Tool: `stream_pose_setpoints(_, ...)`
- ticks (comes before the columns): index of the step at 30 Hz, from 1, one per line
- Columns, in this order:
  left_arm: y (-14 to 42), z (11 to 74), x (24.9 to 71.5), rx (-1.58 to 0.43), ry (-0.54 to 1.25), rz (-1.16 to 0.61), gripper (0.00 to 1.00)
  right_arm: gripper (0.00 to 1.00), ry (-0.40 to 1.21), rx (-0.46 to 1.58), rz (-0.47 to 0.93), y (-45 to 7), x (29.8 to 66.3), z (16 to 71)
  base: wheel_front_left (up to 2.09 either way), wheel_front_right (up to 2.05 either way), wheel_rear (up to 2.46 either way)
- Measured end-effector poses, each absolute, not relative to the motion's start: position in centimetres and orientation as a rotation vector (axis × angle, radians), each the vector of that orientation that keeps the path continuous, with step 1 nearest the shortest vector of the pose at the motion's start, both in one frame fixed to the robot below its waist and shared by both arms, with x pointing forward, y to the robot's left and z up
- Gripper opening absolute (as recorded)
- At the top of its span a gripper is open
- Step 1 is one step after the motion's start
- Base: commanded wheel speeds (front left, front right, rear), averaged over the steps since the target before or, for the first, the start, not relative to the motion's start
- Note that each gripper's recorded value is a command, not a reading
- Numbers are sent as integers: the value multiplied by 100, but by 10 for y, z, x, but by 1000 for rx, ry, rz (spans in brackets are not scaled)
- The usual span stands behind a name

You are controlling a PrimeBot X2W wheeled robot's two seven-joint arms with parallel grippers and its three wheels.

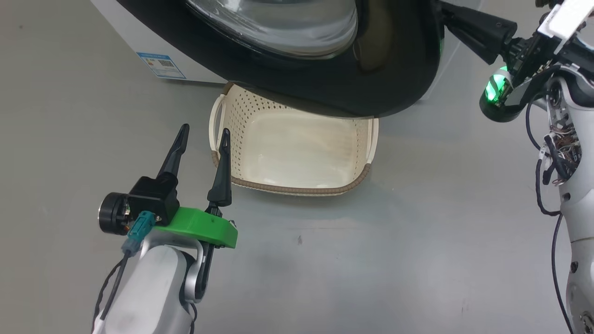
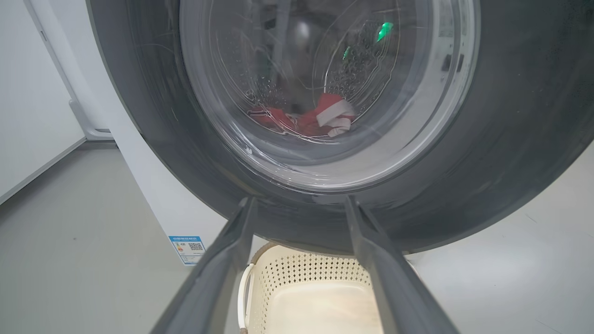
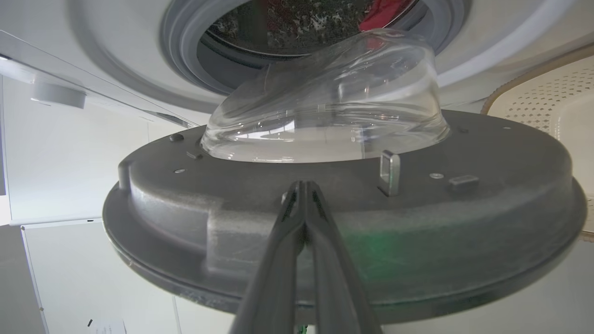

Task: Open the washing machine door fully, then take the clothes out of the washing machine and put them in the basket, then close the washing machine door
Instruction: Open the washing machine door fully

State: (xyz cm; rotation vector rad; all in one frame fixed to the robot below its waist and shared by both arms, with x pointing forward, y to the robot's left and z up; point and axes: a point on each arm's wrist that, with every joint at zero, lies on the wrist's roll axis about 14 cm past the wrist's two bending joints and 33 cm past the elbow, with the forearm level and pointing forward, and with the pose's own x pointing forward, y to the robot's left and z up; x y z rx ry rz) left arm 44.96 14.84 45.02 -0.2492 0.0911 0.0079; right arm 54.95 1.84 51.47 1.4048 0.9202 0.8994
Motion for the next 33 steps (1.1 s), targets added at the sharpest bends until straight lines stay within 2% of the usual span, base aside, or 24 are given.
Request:
stream_pose_setpoints(22,162,473,404,-245,59,52,100,0,1054,1331,1086,62,455,537,0,0,0)
stream_pose_setpoints(33,175,479,382,-247,43,96,100,0,1109,1323,1166,87,422,542,0,0,0)
